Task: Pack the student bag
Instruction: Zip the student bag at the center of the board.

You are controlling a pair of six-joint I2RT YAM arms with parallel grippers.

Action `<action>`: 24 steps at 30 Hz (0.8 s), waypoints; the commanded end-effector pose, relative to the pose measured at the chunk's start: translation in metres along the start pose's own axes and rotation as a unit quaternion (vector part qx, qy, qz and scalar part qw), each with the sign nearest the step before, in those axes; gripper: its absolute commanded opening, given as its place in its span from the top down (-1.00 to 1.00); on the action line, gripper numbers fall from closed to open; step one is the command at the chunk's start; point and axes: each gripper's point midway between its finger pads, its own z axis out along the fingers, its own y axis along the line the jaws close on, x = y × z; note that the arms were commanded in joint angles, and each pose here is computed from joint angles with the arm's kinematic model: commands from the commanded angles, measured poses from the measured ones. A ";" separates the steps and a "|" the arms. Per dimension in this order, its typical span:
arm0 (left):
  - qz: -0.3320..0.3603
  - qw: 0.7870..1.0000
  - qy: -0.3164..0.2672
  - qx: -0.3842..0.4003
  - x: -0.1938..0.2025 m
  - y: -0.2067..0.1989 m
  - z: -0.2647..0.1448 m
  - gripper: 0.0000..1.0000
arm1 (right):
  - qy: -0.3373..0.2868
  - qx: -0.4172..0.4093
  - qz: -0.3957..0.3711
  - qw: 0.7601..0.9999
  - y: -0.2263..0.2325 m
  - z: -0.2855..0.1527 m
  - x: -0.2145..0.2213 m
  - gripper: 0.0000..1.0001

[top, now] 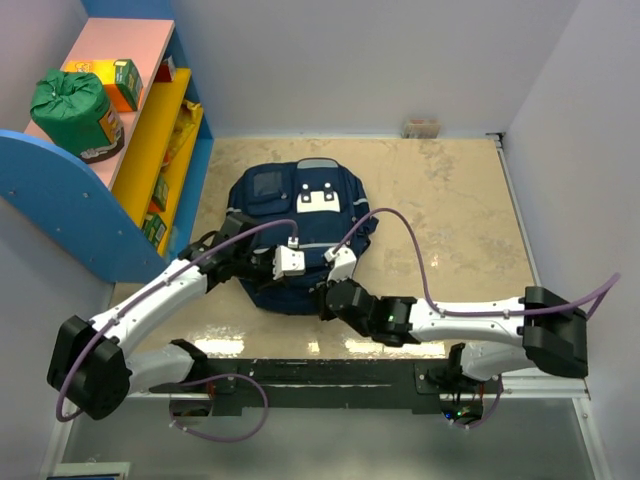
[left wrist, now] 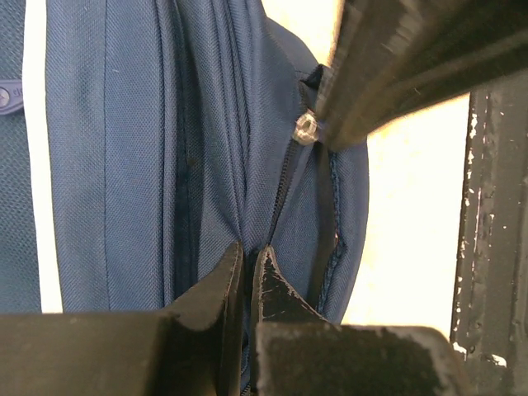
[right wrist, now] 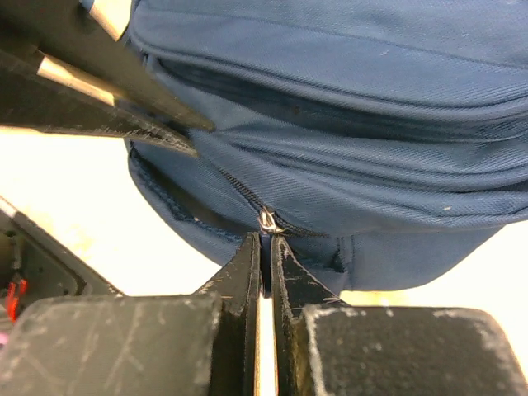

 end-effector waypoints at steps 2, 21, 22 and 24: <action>0.029 0.997 0.048 -0.054 0.022 0.014 -0.016 1.00 | 0.076 0.084 0.021 0.993 -0.073 -0.009 0.017 1.00; 0.052 0.985 0.138 -0.092 0.102 0.033 -0.075 1.00 | 0.043 0.063 -0.024 0.997 -0.086 0.003 -0.018 1.00; 0.049 0.984 0.143 -0.097 0.106 0.035 -0.079 1.00 | 0.041 0.066 -0.030 0.997 -0.087 0.004 -0.020 1.00; 0.054 0.982 0.149 -0.106 0.110 0.040 -0.083 1.00 | 0.043 0.073 -0.043 0.995 -0.089 0.007 -0.019 1.00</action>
